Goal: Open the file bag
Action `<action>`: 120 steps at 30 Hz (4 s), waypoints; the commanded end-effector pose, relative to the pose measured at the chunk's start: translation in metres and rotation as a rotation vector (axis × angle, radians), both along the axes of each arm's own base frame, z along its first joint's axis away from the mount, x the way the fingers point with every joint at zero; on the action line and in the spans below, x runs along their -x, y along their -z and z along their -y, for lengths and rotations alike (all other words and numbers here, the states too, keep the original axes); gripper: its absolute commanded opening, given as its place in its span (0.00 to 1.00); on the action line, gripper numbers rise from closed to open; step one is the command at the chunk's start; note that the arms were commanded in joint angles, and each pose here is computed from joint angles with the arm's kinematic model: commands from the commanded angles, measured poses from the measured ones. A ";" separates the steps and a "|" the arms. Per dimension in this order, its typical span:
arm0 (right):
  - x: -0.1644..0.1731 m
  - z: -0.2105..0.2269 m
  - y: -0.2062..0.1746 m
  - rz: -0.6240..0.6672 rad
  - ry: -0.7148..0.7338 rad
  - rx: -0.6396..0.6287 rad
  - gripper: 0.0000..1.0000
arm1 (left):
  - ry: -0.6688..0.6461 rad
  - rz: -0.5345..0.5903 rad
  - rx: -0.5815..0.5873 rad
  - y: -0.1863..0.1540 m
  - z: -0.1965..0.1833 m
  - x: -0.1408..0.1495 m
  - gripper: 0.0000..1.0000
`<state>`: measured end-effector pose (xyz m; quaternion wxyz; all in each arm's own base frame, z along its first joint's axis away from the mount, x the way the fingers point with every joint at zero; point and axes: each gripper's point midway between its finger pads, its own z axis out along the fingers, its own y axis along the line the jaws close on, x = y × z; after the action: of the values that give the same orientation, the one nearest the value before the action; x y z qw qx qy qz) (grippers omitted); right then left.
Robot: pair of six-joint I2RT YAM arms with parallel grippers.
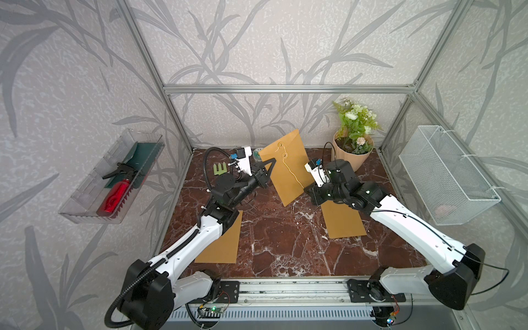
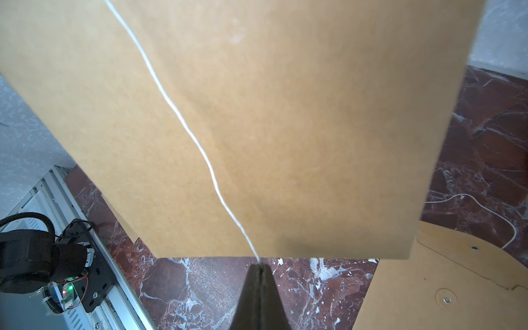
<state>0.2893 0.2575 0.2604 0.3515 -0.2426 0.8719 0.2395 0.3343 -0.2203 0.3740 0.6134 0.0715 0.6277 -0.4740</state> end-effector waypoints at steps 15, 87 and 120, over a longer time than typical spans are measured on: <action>-0.003 0.032 -0.007 0.023 0.061 0.015 0.00 | -0.030 0.075 0.017 -0.025 -0.011 0.007 0.00; -0.038 0.083 -0.125 0.248 0.184 0.030 0.00 | 0.306 -0.061 -0.222 0.076 0.026 0.053 0.00; -0.050 -0.004 -0.149 0.252 -0.009 -0.030 0.00 | 0.446 -0.064 -0.191 0.081 0.075 0.050 0.00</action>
<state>0.3414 0.2555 0.4055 0.4602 -0.2608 0.8181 0.2256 0.2851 -0.2883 0.2645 0.4394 0.2331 0.6923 -0.5227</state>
